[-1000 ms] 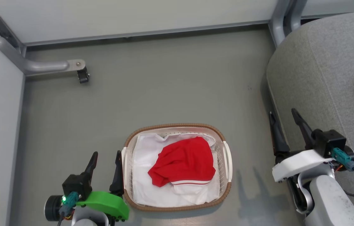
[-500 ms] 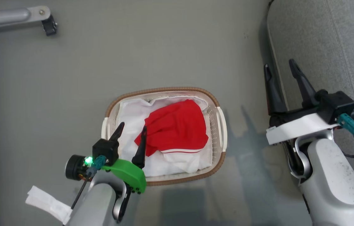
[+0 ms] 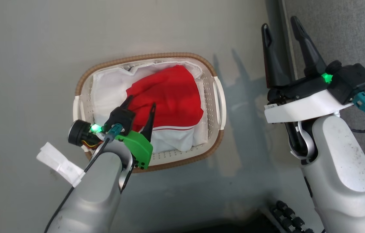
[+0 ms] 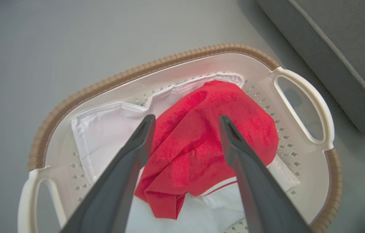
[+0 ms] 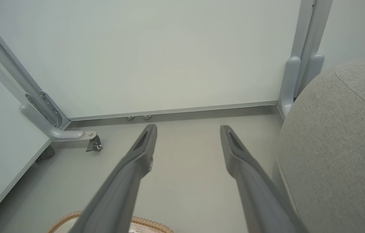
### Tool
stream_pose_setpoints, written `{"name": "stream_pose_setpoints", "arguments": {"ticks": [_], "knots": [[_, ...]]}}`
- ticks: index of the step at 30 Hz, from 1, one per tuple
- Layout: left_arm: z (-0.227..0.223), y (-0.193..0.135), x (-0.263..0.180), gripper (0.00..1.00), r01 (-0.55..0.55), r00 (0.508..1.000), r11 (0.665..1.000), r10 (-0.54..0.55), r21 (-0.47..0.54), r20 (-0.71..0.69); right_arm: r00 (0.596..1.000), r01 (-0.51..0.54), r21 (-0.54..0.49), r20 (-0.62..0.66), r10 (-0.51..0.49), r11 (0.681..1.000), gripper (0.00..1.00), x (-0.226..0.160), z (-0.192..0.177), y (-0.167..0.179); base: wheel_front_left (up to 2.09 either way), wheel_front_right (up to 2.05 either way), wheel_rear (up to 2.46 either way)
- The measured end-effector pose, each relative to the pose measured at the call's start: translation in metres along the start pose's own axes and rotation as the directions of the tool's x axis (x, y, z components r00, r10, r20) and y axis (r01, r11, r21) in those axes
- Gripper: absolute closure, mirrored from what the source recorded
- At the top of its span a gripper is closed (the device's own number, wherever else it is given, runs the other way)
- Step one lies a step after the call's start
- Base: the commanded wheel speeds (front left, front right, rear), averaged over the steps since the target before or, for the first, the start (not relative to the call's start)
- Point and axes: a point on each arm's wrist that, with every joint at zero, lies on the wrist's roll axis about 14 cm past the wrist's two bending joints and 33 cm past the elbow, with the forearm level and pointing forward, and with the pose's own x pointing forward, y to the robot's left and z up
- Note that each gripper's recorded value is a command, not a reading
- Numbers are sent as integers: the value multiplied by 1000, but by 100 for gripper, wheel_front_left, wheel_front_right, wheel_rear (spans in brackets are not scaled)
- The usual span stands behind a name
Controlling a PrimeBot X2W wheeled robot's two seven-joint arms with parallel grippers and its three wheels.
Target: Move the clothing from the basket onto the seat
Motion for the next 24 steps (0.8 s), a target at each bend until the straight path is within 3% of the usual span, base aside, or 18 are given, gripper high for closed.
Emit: {"name": "stream_pose_setpoints", "arguments": {"ticks": [13, 24], "knots": [[-76, -8, 48, 0, 192, 955, 966, -144, 171, -257, 993, 61, 28, -99, -58, 998, 0, -3, -52, -29, 0, 0, 0], [-124, -6, 64, 0, 308, 869, 911, -152, 275, -470, 985, 112, 34, -135, -107, 993, 0, -11, -67, -50, 0, 0, 0]]}}
